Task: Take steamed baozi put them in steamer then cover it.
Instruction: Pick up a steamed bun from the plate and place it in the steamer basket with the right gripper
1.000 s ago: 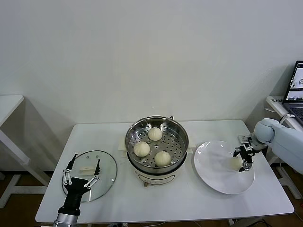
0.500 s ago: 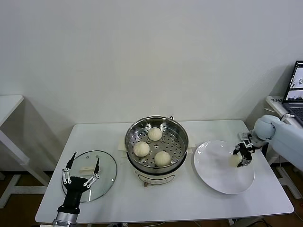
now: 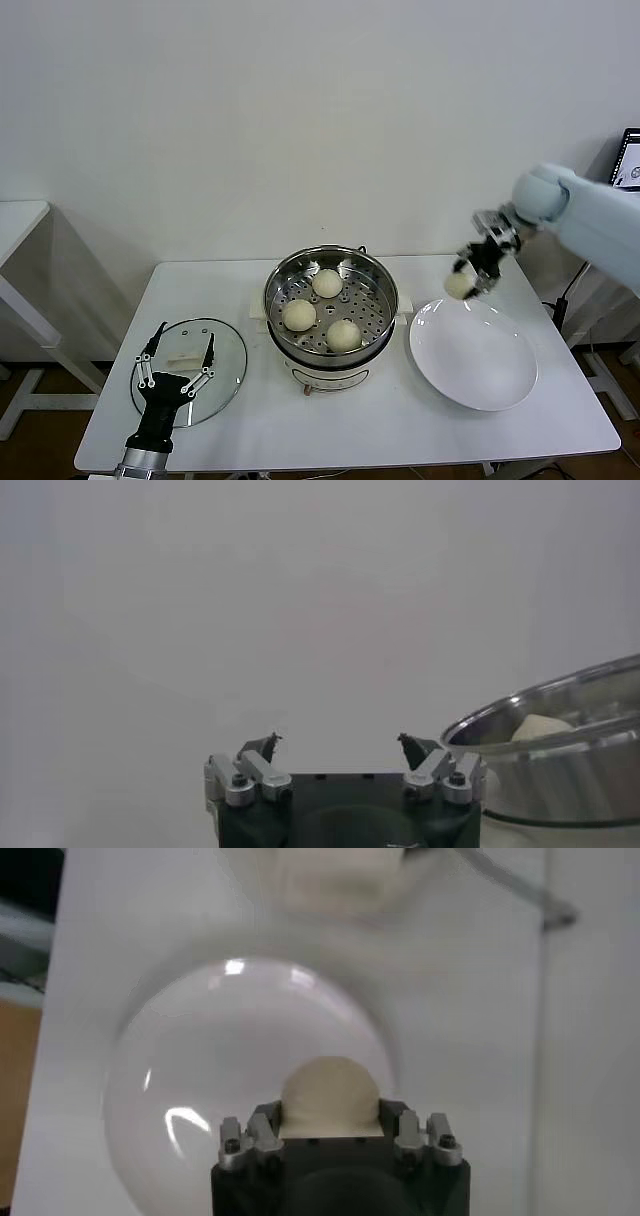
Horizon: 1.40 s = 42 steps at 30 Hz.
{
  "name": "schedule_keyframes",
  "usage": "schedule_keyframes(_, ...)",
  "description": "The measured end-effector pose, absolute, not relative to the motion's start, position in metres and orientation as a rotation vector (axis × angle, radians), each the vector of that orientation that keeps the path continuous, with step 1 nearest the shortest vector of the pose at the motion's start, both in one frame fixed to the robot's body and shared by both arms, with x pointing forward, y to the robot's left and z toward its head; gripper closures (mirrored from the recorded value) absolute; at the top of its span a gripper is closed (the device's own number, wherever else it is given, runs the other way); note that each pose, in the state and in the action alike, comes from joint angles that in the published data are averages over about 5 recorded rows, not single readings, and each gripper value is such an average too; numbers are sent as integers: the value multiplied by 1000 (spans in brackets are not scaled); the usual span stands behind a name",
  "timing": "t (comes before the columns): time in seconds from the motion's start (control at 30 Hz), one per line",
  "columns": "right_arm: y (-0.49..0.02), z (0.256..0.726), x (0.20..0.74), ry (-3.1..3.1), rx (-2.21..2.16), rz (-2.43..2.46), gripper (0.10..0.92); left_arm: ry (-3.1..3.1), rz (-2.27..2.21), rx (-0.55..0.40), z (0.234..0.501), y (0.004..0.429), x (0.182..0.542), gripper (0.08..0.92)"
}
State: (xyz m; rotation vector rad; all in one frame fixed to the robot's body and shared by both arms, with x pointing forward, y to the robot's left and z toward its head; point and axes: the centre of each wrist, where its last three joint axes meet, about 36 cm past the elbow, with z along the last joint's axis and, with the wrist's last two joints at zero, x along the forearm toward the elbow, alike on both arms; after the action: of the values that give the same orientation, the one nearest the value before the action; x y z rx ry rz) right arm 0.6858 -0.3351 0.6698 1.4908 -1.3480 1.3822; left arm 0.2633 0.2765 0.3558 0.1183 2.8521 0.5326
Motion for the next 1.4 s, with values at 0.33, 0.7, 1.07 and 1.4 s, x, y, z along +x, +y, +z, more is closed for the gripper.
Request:
schedule_keyframes(0.33, -238, 702, 682, -1264, 1625, 1443, 361, 2847, 533, 121, 357, 276, 265, 177)
schedule_keyframes(0.7, -183, 682, 678, -1194, 1644, 1493, 361, 2842, 537, 116, 357, 278, 265, 177)
schedule_keyframes(1.07, -163, 643, 679, -1152, 1640, 1494, 361, 2837, 536, 105, 358, 279, 267, 177)
schedule_keyframes(1.4, -153, 614, 680, -1121, 1639, 1491, 358, 2838, 536, 99, 358, 280, 266, 177)
